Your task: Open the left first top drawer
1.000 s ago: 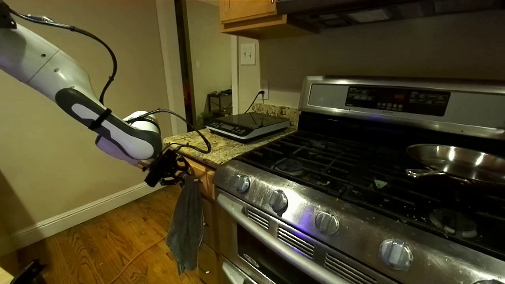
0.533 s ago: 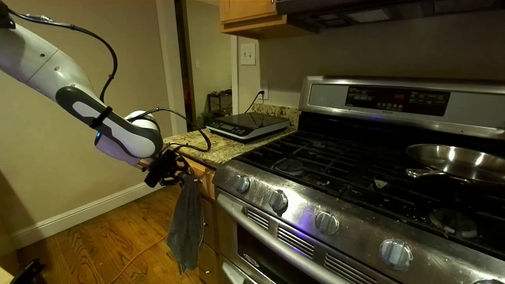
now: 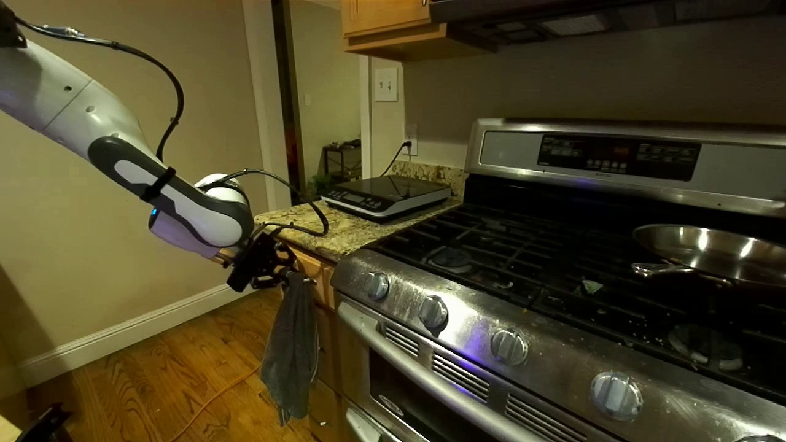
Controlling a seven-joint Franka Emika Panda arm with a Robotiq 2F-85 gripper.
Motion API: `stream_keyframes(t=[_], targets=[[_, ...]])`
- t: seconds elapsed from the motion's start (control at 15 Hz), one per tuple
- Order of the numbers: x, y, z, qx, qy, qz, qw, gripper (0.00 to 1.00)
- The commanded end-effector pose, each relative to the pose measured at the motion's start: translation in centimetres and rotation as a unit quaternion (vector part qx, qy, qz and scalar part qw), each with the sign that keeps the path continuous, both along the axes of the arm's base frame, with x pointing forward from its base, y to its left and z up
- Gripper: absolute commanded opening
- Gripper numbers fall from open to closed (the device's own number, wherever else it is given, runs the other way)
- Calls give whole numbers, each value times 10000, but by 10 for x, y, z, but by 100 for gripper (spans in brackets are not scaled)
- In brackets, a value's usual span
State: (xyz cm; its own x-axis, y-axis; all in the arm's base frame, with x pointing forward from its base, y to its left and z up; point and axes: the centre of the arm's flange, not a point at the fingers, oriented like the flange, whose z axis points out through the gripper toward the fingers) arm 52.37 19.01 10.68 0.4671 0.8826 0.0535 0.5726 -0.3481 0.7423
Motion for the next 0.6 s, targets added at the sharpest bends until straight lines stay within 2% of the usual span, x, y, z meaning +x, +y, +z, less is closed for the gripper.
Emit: stream_keyframes(t=[0.0,0.53], targets=[[-29,7,-1,50,-91,-44,9999,10],[-84,29,2,49,-244,80,9997,10]])
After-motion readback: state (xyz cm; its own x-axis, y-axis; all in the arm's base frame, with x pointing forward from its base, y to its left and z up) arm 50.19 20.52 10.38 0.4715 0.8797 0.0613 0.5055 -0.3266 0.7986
